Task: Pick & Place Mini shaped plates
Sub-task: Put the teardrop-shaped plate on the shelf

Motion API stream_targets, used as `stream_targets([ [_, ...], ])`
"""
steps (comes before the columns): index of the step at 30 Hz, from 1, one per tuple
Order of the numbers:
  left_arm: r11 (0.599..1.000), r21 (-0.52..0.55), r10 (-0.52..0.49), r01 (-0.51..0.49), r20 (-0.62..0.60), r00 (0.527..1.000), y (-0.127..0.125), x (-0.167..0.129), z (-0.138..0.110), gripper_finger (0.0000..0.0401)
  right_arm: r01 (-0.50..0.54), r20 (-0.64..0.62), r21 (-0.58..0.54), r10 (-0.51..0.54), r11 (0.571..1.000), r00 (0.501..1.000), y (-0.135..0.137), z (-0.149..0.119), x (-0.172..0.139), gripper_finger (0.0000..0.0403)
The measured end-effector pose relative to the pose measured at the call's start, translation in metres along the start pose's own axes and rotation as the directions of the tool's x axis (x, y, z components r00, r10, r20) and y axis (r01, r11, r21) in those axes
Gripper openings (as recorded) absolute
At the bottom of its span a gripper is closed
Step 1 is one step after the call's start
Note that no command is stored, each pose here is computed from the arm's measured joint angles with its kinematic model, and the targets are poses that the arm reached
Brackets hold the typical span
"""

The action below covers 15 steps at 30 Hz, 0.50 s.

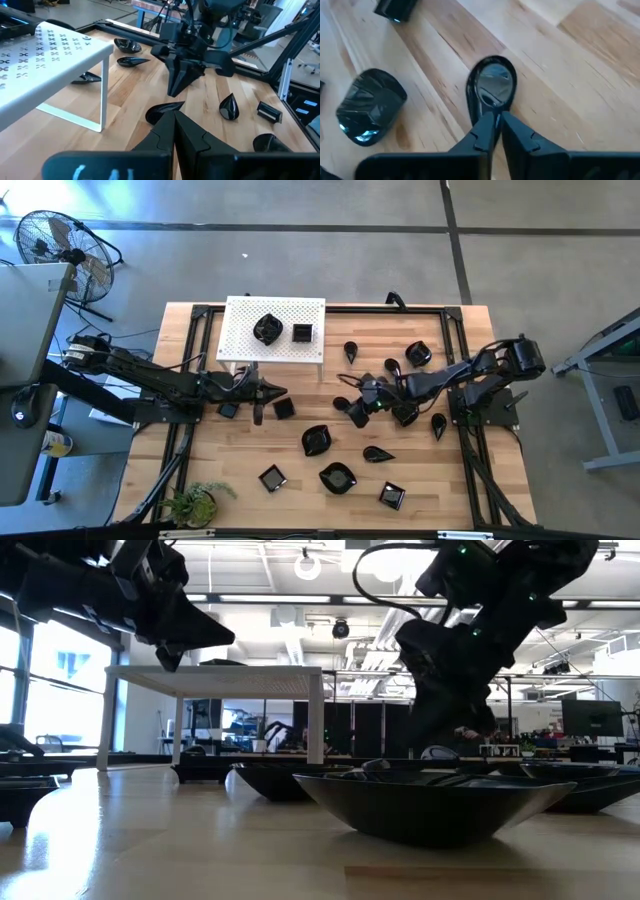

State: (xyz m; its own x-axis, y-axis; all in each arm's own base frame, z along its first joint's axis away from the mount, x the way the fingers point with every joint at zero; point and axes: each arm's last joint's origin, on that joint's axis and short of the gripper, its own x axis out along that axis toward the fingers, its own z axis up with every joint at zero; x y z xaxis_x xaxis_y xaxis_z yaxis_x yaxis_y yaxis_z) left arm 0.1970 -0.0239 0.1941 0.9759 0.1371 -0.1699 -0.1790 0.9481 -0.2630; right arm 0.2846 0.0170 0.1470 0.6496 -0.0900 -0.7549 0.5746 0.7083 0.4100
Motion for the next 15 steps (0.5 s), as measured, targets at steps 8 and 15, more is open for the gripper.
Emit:
stream_targets([
  [8, 1.0, 0.0, 0.0, 0.0, 0.0, 1.0, 0.0, 0.0, 0.0, 0.0001, 0.002, 0.013, 0.002, -0.002, 1.0, 1.0, -0.009, 0.006, 0.018, 0.0096],
  [15, 1.0, -0.001, 0.001, -0.001, 0.0, 1.0, 0.0, 0.0, 0.0, 0.0001, 0.001, -0.01, 0.005, -0.001, 1.0, 1.0, -0.013, 0.0, 0.037, 0.0067],
])
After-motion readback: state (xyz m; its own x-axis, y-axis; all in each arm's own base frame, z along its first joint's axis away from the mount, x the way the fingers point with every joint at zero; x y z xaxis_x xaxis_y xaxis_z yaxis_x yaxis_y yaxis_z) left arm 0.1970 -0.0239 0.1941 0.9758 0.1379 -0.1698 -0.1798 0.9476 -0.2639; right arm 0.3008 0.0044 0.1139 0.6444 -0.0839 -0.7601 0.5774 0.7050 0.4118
